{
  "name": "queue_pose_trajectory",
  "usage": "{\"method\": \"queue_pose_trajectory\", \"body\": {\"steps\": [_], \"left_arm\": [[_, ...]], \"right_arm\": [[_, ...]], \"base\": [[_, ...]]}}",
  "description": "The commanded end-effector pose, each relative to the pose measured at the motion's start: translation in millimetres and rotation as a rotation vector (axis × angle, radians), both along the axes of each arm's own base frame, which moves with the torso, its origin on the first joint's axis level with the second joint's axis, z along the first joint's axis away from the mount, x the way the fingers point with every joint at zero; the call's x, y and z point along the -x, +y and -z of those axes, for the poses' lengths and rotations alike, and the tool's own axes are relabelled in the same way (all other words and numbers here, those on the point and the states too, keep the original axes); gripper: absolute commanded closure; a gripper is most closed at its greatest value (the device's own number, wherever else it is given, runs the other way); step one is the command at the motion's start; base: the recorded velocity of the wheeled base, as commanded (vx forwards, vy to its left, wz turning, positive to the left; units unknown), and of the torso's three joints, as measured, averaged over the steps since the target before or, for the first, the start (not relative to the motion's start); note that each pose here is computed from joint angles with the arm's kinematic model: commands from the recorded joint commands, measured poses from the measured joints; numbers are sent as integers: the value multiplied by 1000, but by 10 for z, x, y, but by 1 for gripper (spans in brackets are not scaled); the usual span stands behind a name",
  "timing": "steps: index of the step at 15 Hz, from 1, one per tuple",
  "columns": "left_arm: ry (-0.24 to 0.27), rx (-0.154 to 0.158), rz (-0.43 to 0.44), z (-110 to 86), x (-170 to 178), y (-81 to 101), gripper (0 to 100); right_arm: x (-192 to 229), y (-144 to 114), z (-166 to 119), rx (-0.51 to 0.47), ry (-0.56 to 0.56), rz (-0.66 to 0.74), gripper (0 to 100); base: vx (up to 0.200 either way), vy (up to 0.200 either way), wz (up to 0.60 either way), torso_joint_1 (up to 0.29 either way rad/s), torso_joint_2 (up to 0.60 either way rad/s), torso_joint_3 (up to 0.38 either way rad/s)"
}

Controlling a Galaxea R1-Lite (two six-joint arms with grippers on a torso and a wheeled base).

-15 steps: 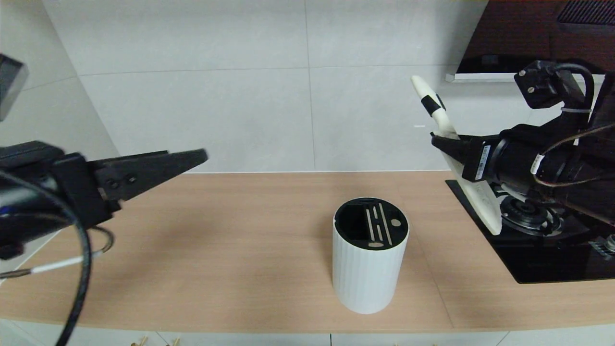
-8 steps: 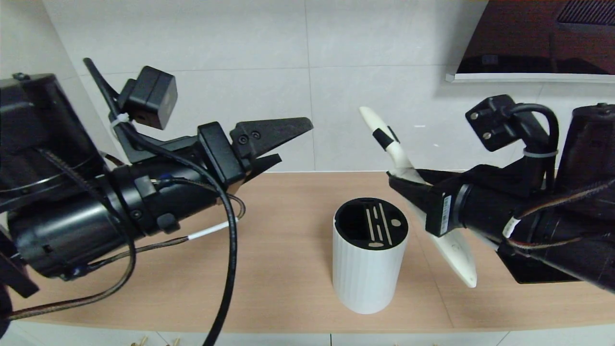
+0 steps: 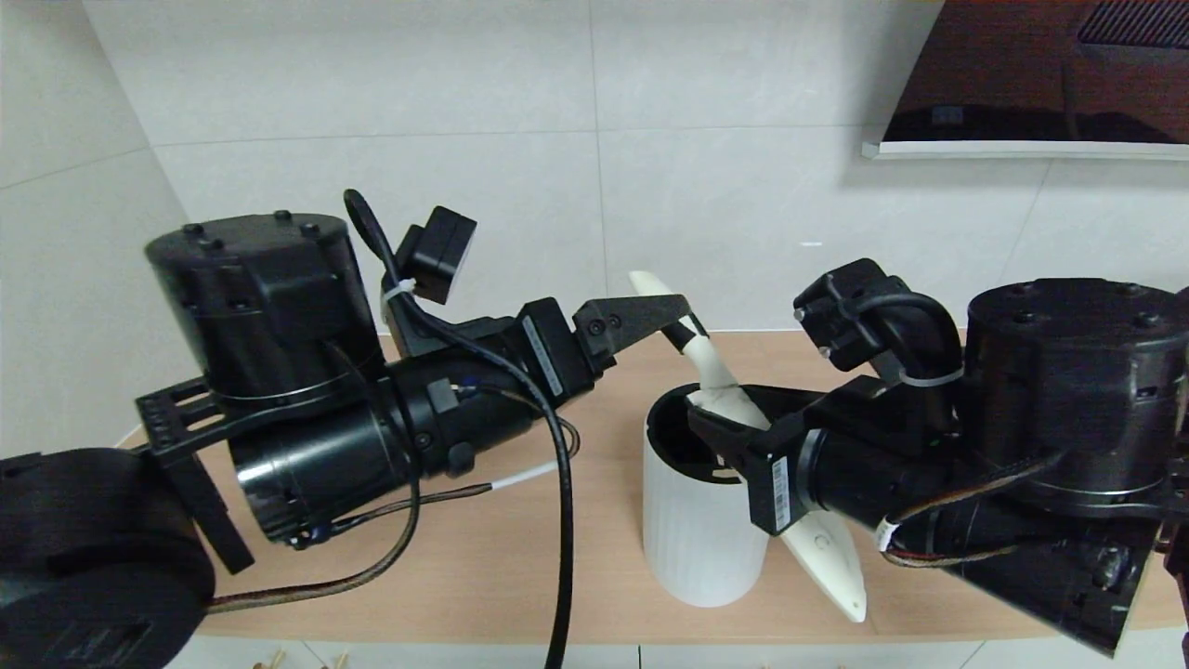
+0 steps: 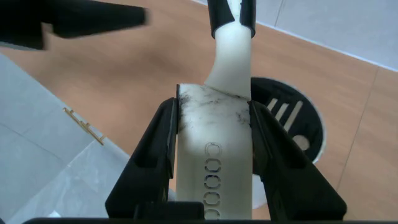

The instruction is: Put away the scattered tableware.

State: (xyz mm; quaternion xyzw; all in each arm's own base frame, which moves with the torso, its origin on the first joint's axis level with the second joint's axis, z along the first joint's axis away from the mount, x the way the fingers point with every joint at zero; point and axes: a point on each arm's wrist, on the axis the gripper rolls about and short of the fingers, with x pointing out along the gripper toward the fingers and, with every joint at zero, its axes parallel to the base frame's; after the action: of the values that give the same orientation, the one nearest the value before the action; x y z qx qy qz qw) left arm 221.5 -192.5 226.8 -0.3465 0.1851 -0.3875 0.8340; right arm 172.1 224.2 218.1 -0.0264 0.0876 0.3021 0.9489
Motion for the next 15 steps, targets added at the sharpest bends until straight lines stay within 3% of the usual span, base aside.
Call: {"method": "queue_pose_trajectory", "body": {"steps": [1,6,9,15], "left_arm": [[35,-33,-23,151,-113,-140,0],[35,-38,-62,182,-145,-253,0],[8,16,-78,165,-178,-273,0],[16,8,-82,215,-201,-292,0]], "right_arm": [[-6,72,67,13,11,-9,100],[-29,162,49,-33,1,38,100],[16,194,48,-36,1,20,100],[42,204,69,-31,7,10,100]], "base": [[0,0,0,0,0,0],[0,0,0,0,0,0],[0,0,0,0,0,0],[0,0,0,0,0,0]]}}
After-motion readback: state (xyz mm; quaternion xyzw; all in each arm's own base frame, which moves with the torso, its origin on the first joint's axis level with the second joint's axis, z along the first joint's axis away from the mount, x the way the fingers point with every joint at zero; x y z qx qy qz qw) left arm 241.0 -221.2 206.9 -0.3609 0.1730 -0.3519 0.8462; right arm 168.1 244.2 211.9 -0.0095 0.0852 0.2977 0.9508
